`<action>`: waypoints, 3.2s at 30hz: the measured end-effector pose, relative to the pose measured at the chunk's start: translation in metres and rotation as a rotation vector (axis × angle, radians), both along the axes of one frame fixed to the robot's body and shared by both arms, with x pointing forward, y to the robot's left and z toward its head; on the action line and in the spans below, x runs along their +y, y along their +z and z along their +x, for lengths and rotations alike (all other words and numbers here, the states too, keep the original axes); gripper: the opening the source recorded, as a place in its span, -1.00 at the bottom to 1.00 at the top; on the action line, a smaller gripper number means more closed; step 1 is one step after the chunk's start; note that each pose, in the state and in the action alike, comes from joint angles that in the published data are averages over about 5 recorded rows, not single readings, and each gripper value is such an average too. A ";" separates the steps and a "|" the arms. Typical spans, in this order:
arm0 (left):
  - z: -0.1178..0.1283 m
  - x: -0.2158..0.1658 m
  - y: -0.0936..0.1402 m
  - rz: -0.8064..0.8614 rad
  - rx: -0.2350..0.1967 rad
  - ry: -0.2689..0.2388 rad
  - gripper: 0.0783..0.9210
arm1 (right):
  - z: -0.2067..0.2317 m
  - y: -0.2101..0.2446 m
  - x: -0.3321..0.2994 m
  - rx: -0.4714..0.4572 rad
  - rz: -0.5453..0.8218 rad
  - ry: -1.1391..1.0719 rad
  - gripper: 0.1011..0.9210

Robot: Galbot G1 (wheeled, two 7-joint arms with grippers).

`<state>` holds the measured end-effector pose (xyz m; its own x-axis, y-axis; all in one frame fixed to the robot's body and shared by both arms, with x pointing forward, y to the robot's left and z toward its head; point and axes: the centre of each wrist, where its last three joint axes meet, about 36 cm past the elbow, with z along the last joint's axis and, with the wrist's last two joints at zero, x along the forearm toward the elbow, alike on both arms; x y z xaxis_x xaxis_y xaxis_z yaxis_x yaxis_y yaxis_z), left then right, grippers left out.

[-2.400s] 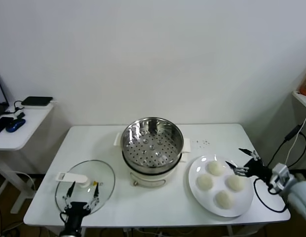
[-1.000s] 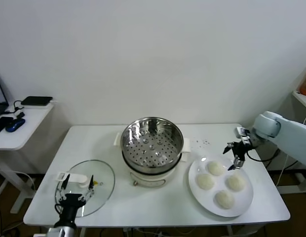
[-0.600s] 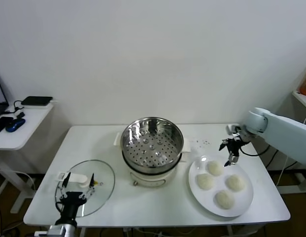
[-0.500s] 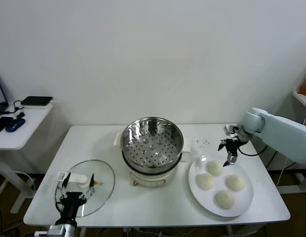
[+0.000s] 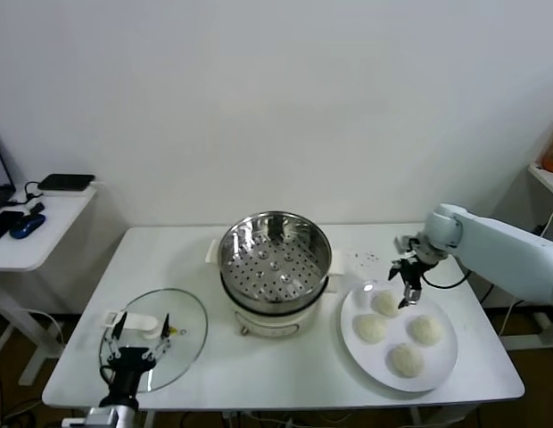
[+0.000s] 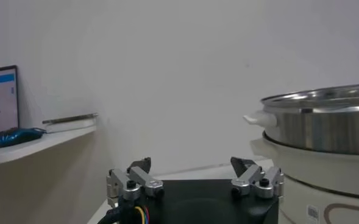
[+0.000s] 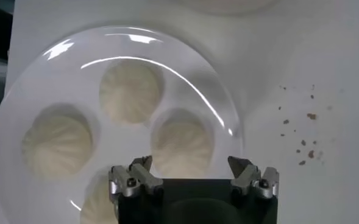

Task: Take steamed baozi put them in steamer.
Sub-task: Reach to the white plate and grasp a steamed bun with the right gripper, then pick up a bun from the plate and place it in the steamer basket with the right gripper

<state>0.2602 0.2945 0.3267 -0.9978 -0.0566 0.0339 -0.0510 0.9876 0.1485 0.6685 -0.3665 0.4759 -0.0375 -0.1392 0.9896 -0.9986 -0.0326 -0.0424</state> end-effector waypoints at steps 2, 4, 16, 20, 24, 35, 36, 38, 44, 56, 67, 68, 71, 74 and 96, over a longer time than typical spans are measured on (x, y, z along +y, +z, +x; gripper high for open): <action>0.000 -0.001 0.000 -0.002 0.000 0.001 0.77 | -0.001 -0.003 0.002 0.001 -0.001 0.003 0.76; 0.000 -0.001 0.000 -0.004 -0.001 0.001 0.77 | -0.001 -0.006 0.003 0.003 -0.002 0.006 0.76; -0.002 -0.002 0.001 -0.009 -0.003 0.000 0.77 | -0.003 -0.017 0.007 0.001 -0.007 0.012 0.76; -0.003 -0.004 0.002 -0.013 -0.005 0.000 0.77 | -0.004 -0.019 0.005 0.002 -0.009 0.010 0.75; -0.002 -0.005 0.002 -0.015 -0.006 0.000 0.77 | -0.005 -0.021 0.005 0.003 -0.009 0.006 0.64; -0.003 -0.005 0.001 -0.018 -0.005 0.003 0.77 | -0.004 -0.023 0.005 -0.003 -0.001 0.004 0.33; -0.003 -0.005 0.001 -0.017 -0.005 0.003 0.77 | -0.004 -0.022 0.005 -0.004 0.000 0.003 0.33; -0.003 -0.005 0.001 -0.017 -0.005 0.003 0.77 | -0.005 -0.021 0.004 -0.006 0.002 0.003 0.33; -0.003 -0.005 0.000 -0.015 -0.003 0.004 0.77 | -0.005 -0.012 0.003 -0.013 0.011 0.010 0.33; -0.002 -0.003 0.001 -0.008 -0.006 0.003 0.77 | 0.005 0.061 0.021 -0.088 0.020 0.164 0.33; -0.003 -0.003 0.002 0.002 -0.009 -0.001 0.77 | 0.010 0.165 0.076 -0.216 0.016 0.422 0.35; -0.003 -0.003 0.003 0.003 -0.010 -0.002 0.77 | 0.010 0.175 0.081 -0.230 0.014 0.445 0.35; -0.001 -0.003 0.005 0.007 -0.015 -0.003 0.77 | 0.011 0.201 0.100 -0.269 0.008 0.510 0.35; 0.000 -0.003 0.007 0.012 -0.020 -0.004 0.77 | 0.013 0.220 0.121 -0.300 0.003 0.576 0.35; 0.008 -0.004 0.020 0.045 -0.035 -0.014 0.77 | 0.041 0.222 0.282 -0.381 -0.127 1.029 0.37</action>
<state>0.2686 0.2904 0.3467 -0.9991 -0.0432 -0.0038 -0.0431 0.9807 0.1908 0.7099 -0.0845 0.6980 -0.2673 -0.1768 0.9473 -0.4147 -0.8663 -0.2787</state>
